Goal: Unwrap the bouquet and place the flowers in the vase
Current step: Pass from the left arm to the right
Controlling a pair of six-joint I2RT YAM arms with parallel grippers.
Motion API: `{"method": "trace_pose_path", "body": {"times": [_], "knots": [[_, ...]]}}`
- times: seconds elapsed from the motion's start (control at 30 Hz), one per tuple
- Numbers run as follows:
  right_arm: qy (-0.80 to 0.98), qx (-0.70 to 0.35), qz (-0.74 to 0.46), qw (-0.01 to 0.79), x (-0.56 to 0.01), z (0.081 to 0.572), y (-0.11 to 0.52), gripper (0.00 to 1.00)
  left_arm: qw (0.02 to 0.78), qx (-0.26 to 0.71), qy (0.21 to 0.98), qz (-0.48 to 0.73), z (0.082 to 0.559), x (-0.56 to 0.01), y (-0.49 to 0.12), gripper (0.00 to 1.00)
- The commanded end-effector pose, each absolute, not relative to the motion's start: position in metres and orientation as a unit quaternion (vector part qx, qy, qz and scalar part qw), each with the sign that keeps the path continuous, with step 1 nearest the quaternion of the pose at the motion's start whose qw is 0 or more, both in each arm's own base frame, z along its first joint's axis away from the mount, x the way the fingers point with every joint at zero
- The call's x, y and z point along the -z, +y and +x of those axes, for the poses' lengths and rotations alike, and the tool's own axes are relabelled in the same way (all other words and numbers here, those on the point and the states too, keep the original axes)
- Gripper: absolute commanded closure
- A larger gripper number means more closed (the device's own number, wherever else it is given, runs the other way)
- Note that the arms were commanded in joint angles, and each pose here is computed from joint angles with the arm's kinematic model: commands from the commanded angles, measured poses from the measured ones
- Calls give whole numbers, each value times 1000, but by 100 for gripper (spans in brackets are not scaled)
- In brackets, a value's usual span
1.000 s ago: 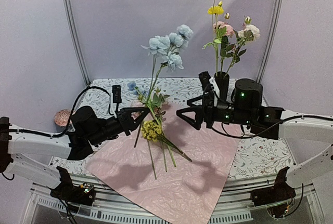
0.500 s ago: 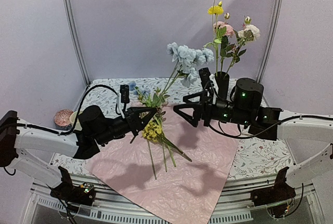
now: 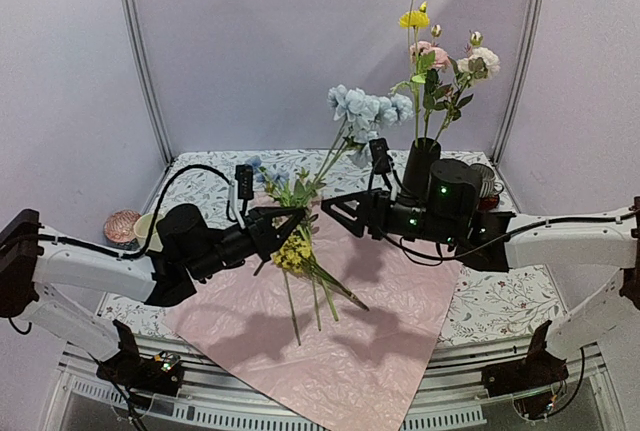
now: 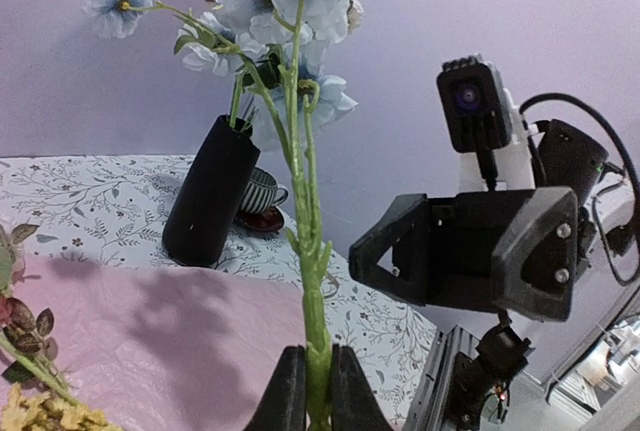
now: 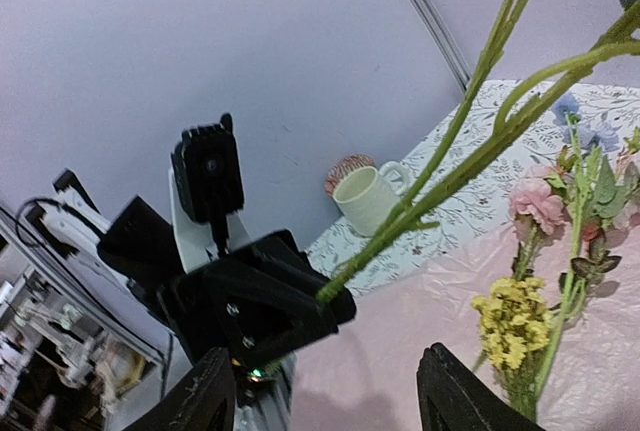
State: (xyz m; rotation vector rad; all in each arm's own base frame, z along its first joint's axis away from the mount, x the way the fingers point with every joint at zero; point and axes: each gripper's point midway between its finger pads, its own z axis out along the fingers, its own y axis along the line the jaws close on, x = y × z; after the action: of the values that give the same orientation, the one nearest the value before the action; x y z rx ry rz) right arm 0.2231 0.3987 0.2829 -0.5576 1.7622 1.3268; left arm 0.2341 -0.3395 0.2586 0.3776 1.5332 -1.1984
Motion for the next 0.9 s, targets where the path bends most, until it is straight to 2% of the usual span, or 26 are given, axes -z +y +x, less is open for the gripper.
{"method": "trace_pose_path", "body": {"times": [0.0, 0.03, 0.1, 0.23, 0.7, 0.77, 0.87], "knots": [[648, -617, -165, 415, -321, 226, 408, 39, 562, 526, 613, 178, 223, -275, -350, 94], [644, -625, -158, 412, -323, 227, 411, 40, 562, 528, 609, 184, 221, -276, -352, 94], [636, -636, -146, 412, -325, 230, 413, 56, 563, 530, 607, 186, 219, -277, -354, 94], [631, -646, -126, 409, -328, 234, 414, 60, 566, 532, 598, 195, 214, -277, -352, 94], [626, -653, -131, 406, -329, 234, 419, 58, 576, 561, 546, 234, 189, -291, -350, 94], [618, -657, -139, 409, -332, 232, 420, 61, 573, 567, 542, 237, 186, -293, -351, 94], [602, -665, -156, 414, -337, 227, 421, 75, 569, 574, 538, 239, 184, -294, -353, 94]]}}
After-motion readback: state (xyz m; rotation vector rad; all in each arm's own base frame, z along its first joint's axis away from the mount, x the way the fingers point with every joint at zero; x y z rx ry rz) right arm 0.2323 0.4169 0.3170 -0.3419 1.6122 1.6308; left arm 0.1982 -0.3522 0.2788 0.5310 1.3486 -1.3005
